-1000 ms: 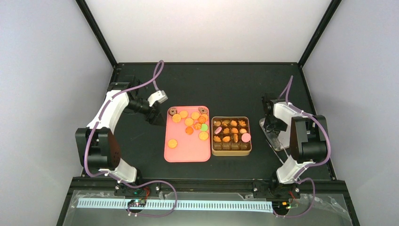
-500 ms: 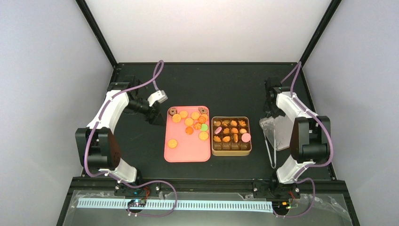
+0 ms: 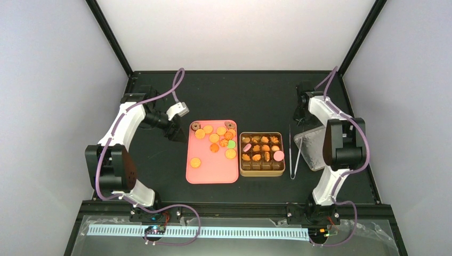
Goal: Pack the cookies
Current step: Place the clamp at the center of the board.
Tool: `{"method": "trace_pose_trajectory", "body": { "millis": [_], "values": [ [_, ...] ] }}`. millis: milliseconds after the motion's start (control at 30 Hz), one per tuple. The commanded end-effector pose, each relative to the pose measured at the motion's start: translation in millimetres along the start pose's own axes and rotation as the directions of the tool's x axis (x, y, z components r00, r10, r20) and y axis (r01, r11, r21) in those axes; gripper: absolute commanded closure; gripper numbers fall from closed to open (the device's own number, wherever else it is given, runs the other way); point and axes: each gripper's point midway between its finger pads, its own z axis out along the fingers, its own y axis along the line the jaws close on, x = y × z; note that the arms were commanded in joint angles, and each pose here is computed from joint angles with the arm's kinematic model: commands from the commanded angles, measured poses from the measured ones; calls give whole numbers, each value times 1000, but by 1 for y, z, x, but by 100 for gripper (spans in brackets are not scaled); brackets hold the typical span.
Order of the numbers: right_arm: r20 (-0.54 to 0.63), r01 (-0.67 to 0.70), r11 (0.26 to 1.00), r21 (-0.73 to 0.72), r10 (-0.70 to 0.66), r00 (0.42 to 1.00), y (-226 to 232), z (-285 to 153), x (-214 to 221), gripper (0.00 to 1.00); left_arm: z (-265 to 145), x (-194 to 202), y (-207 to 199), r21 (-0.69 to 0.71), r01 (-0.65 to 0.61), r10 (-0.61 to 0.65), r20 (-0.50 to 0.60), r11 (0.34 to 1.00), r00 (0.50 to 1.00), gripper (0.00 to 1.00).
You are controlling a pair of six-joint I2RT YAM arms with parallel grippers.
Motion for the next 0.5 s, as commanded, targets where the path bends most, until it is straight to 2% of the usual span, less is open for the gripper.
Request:
{"method": "trace_pose_trajectory", "body": {
  "millis": [0, 33, 67, 200, 267, 333, 467],
  "values": [
    [21, -39, 997, -63, 41, 999, 19, 2, -20, 99, -5, -4, 1, -15, -8, 8, 11, 1000, 1000, 20],
    [20, -36, 997, -71, 38, 999, 23, 4, -22, 99, -5, -4, 1, -15, -8, 9, 13, 1000, 1000, 20],
    [24, -35, 997, -76, 37, 999, 25, 3, -25, 93, -6, -5, 1, -17, -11, 11, 14, 1000, 1000, 20],
    [49, -26, 996, -90, 31, 998, 28, -8, -38, 59, -7, -5, 0, -23, -17, 17, 12, 1000, 1000, 20],
    [64, -24, 997, -80, 29, 998, 23, -15, -40, 48, -6, -4, 1, -21, -14, 14, 12, 1000, 1000, 20],
    [67, -18, 997, -76, 23, 997, 18, -20, -35, 44, -6, -4, 1, -20, -12, 12, 11, 1000, 1000, 20],
    [83, -4, 996, -94, 11, 996, 8, -31, -12, 46, -5, -3, 4, -20, -8, 8, 6, 1000, 1000, 20]
  ]
}}
